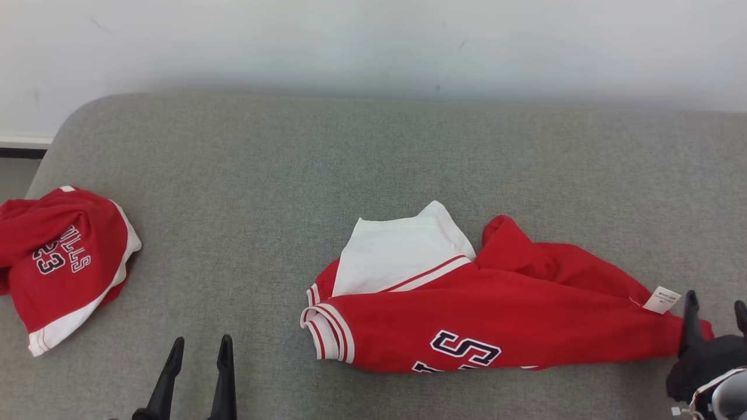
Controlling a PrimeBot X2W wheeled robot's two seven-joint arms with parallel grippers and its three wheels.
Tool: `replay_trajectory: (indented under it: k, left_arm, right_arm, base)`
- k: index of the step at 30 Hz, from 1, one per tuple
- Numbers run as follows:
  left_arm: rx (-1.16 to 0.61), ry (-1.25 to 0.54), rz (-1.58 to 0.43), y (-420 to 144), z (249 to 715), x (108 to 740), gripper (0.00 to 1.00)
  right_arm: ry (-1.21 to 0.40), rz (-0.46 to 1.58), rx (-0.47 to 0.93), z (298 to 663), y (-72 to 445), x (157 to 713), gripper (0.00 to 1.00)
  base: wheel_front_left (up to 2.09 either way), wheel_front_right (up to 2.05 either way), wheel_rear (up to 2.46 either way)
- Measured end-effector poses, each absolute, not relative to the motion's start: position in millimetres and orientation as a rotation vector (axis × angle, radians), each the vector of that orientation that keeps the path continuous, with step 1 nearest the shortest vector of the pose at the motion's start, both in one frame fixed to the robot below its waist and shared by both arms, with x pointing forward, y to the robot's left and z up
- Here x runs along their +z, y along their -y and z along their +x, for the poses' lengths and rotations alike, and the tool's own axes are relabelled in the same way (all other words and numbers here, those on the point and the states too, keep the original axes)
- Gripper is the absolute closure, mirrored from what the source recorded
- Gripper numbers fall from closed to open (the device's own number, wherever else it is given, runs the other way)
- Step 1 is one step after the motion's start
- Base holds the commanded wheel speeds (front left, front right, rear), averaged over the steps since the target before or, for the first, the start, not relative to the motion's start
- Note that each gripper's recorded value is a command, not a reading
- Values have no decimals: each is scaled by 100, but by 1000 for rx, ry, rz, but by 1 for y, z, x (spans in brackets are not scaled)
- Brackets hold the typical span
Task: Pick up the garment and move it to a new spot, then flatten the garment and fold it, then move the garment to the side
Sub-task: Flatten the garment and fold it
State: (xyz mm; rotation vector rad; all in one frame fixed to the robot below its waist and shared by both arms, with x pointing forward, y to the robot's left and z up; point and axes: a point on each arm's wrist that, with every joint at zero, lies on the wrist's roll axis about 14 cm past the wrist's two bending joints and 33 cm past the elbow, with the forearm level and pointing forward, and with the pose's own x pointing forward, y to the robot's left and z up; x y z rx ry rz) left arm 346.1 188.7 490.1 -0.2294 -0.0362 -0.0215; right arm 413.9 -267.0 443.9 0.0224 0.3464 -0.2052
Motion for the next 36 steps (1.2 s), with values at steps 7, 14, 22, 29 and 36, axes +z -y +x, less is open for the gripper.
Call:
replay_trajectory:
  k: [7, 14, 22, 29, 36]
  left_arm:
    - [-30, 47, -235, -185, 341, 494, 0]
    - [-39, 59, -241, -182, 342, 497, 0]
    - [-37, 73, -244, -183, 338, 501, 0]
    - [-7, 77, -245, -190, 323, 501, 0]
    - [2, 82, -250, -192, 312, 501, 0]
  right_arm:
    - [-291, 13, -96, 400, 234, 450, 0]
    - [-291, 41, 51, 391, 185, 447, 0]
    - [-260, 47, 160, 390, 148, 457, 0]
    - [-26, 75, 221, 377, 127, 492, 0]
    - [33, 78, 224, 353, 127, 494, 0]
  base:
    - [0, 0, 0]
    - [0, 0, 0]
    - [0, 0, 0]
    - [0, 0, 0]
    - [0, 0, 0]
